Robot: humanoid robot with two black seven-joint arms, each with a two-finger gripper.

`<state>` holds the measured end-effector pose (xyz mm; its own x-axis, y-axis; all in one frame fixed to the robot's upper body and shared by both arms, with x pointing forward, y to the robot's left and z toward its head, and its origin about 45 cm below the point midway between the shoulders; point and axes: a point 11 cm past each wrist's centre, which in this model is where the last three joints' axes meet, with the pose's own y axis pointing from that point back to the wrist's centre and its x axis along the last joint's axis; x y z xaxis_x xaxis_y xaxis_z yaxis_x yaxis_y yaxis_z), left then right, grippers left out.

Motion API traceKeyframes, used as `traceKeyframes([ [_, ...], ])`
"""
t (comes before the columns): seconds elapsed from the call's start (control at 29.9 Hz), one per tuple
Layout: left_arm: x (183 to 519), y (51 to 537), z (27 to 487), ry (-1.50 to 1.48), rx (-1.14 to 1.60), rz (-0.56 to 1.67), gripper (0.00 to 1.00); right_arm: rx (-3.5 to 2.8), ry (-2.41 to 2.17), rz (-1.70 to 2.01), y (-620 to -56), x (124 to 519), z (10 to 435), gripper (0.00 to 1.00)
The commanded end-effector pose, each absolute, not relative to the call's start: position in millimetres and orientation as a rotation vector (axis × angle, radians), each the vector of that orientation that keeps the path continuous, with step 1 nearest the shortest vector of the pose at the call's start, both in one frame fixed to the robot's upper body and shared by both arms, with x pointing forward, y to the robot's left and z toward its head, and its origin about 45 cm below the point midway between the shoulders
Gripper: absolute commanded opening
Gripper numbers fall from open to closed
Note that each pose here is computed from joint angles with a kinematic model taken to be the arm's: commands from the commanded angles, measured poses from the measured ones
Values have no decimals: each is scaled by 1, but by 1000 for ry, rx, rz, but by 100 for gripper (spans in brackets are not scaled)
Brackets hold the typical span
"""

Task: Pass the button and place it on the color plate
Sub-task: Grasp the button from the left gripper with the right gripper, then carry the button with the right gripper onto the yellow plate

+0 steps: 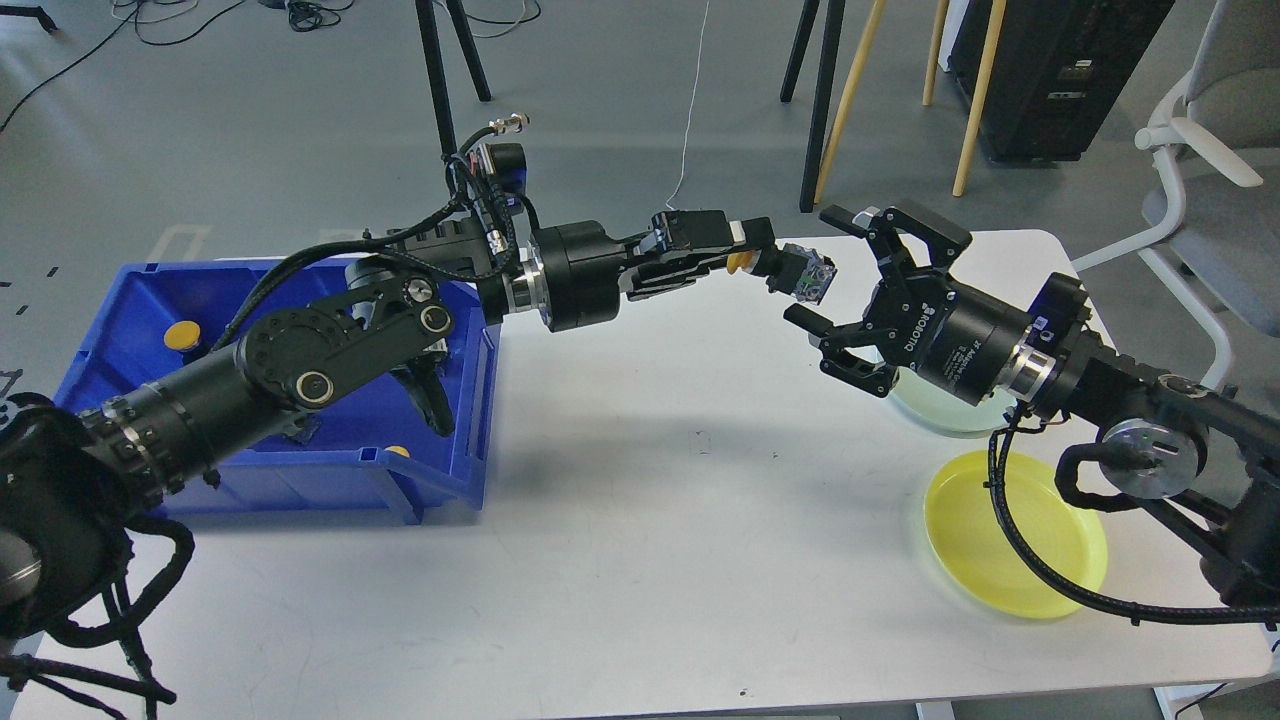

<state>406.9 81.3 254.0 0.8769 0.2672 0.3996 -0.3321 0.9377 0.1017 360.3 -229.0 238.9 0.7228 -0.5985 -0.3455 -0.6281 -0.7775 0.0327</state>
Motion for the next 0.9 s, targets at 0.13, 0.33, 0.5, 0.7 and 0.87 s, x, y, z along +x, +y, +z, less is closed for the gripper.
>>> traceKeyframes([
  [0.13,408,83,254,-389,172,320,6,-2831,1003,533,-228,357,238,70],
  [0.33,408,83,253,-387,172,319,6,-2832,992,526,-228,355,240,36],
  [0.5,408,84,251,-384,172,324,7,-2824,1002,519,-229,357,242,11],
  [0.7,409,84,252,-377,157,353,11,-2819,1039,517,-232,358,240,5],
  [0.87,409,86,247,-368,147,382,59,-2821,1043,519,-232,358,239,3],
])
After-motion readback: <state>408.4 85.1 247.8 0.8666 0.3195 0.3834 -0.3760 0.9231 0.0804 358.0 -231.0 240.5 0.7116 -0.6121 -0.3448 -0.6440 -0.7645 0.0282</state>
